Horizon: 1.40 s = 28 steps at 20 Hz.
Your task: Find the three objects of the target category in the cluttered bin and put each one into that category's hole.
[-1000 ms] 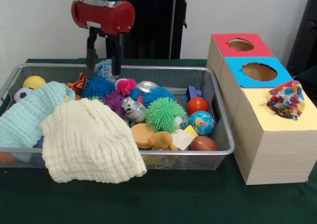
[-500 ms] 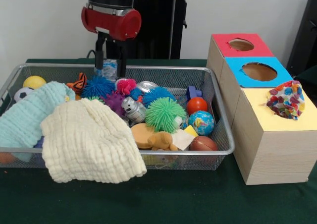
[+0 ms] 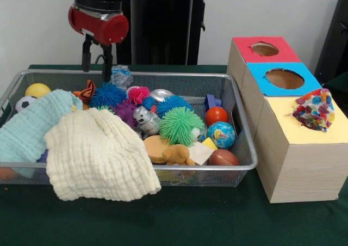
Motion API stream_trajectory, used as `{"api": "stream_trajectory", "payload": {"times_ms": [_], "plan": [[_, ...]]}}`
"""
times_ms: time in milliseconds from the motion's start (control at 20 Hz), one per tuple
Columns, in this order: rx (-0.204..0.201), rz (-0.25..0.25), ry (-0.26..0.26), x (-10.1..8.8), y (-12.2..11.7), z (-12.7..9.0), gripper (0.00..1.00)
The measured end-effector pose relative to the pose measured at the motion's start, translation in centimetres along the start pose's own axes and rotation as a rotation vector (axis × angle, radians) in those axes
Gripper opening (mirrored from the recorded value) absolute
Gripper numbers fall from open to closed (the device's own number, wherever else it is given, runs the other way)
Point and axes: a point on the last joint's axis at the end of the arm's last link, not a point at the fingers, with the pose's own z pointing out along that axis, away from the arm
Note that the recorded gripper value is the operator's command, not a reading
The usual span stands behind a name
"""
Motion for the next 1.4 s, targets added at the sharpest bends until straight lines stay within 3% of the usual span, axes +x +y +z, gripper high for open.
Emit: {"api": "stream_trajectory", "payload": {"times_ms": [400,750,800,1050,1400], "plan": [[0.028,0.078,0.100,2.1,-5.3,3.7,1.00],[0.021,0.100,0.152,5.2,-7.0,4.9,1.00],[0.013,0.097,0.162,6.4,-6.9,5.3,1.00],[-0.022,0.074,0.164,8.8,-5.3,6.5,1.00],[-0.110,0.020,0.148,13.7,-0.3,8.8,1.00]]}}
